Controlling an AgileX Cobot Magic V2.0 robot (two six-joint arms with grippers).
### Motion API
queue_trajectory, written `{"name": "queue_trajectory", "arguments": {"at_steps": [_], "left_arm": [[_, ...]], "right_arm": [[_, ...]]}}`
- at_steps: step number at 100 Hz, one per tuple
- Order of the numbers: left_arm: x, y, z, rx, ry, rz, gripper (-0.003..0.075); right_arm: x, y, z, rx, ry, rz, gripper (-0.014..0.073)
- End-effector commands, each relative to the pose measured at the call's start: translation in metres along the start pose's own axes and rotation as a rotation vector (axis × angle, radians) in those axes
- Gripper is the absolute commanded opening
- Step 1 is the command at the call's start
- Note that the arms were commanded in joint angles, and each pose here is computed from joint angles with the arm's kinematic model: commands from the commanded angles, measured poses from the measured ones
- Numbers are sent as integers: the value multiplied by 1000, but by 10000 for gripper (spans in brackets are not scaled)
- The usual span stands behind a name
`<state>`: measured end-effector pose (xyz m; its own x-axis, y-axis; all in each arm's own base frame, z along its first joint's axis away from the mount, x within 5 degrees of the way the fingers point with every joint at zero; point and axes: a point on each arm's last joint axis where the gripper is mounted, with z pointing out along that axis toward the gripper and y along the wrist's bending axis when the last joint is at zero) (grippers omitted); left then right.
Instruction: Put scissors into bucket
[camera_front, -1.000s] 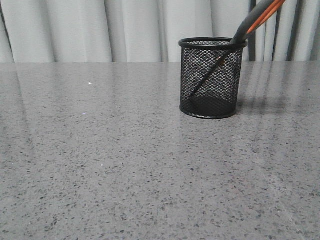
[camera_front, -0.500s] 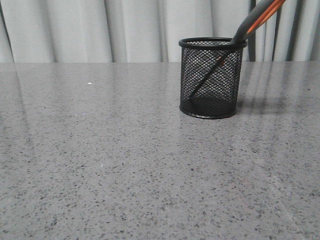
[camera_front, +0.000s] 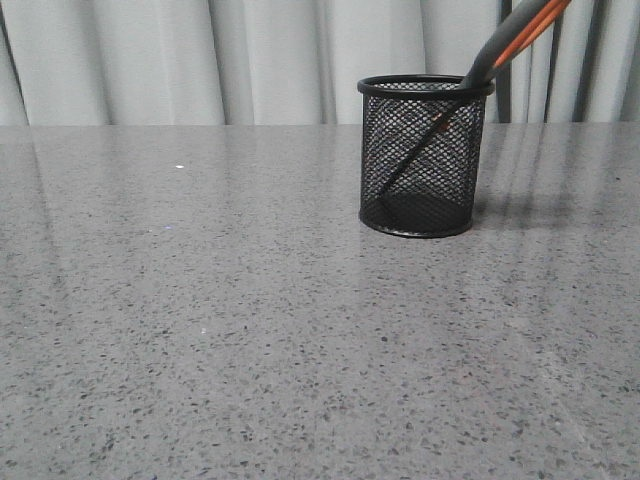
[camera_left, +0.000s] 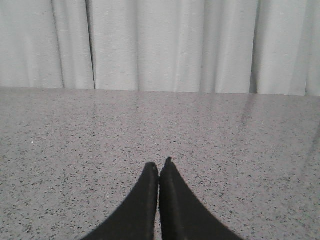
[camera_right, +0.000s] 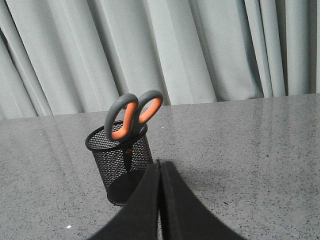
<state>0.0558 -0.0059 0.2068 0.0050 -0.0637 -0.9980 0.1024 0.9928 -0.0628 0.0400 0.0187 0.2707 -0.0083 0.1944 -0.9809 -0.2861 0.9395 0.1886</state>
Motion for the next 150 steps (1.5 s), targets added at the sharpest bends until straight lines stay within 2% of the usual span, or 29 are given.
{"name": "queue_trajectory", "arguments": {"at_steps": [1, 18, 25, 44, 60, 64, 81, 150], "left_arm": [[1, 0, -1, 10, -79, -14, -21], [1, 0, -1, 10, -79, -14, -21], [1, 0, -1, 10, -79, -14, -21], [1, 0, -1, 10, -79, -14, -21], [1, 0, -1, 10, -79, -14, -21], [1, 0, -1, 10, -79, -14, -21], [1, 0, -1, 9, -77, -14, -21], [1, 0, -1, 9, -77, -14, -21]], "right_arm": [[-14, -1, -1, 27, -84, -27, -65], [-4, -10, 3, 104, -106, -222, -65], [6, -14, 6, 133, -94, -268, -65], [43, -27, 10, 218, -13, -221, -65], [64, -32, 7, 231, -32, -247, -65], [68, -32, 7, 231, 22, -238, -65], [70, -33, 7, 235, 42, -278, -65], [69, -33, 7, 235, 36, -280, -65]]}}
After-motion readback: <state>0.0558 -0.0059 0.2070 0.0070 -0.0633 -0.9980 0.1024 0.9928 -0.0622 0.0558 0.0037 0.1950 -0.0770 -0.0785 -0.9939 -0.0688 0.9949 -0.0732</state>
